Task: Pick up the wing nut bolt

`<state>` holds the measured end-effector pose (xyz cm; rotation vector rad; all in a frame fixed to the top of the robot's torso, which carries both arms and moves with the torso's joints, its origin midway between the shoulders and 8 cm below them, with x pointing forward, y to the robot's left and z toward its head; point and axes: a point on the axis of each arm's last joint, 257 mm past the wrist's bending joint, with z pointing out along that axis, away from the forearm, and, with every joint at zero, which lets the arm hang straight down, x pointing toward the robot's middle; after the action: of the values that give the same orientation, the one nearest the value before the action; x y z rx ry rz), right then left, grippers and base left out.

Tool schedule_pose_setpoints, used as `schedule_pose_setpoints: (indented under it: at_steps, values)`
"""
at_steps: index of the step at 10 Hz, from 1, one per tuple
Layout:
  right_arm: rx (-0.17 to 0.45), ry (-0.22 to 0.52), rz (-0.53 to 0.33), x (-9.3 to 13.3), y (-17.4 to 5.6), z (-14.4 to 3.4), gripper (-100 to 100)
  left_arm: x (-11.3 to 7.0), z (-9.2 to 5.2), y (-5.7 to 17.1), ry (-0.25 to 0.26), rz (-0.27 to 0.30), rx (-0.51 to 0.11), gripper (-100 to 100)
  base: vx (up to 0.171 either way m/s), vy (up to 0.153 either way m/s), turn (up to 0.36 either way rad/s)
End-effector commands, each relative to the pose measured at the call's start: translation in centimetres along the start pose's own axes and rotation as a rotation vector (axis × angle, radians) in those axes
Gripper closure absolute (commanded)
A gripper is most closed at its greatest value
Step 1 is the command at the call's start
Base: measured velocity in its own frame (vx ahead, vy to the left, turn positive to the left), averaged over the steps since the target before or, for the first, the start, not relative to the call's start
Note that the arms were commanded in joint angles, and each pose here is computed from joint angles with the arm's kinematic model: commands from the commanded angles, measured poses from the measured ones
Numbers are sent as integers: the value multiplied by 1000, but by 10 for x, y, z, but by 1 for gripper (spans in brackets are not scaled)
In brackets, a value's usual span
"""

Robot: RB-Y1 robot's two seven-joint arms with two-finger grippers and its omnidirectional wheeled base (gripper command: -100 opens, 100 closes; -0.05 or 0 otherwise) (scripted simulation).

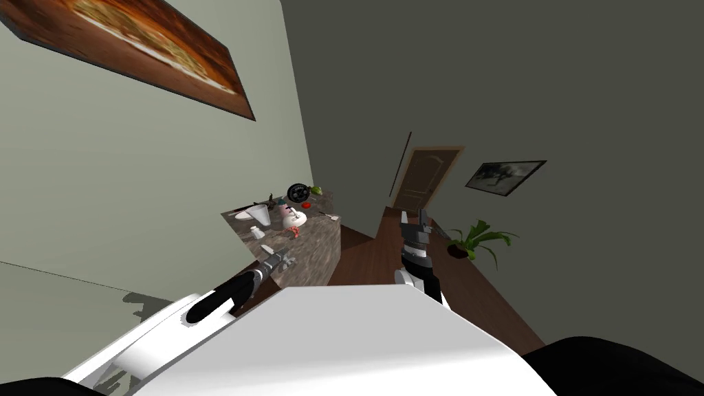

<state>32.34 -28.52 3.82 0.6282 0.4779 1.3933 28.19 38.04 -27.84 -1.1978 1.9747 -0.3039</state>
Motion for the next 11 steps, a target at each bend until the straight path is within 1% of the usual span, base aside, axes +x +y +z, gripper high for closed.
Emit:
schedule_pose_setpoints:
  at_steps: [1, 4, 5, 6, 7, 8, 11]
  values:
    - [0, 0, 0, 0, 0, 0, 0, 2, -2, 16, 9, 15, -54, -100, 28, 13, -157]
    - [0, 0, 0, 0, 0, 0, 0, 11, -5, 45, 36, 30, -140, -100, 46, 2, -125]
    - [0, 0, 0, 0, 0, 0, 0, 20, -6, 63, 58, 30, -188, -100, 79, -13, -112]
    - [0, 0, 0, 0, 0, 0, 0, 16, -2, 51, 46, 29, -158, -100, 28, -8, -12]
    - [0, 0, 0, 0, 0, 0, 0, 17, -2, 53, 48, 29, -165, 0, 0, 0, 0]
    - [0, 0, 0, 0, 0, 0, 0, 16, 5, 57, 44, 24, -166, -100, 9, 0, -48]
    - [0, 0, 0, 0, 0, 0, 0, 15, 16, 64, 39, 17, -169, -100, 9, 3, -40]
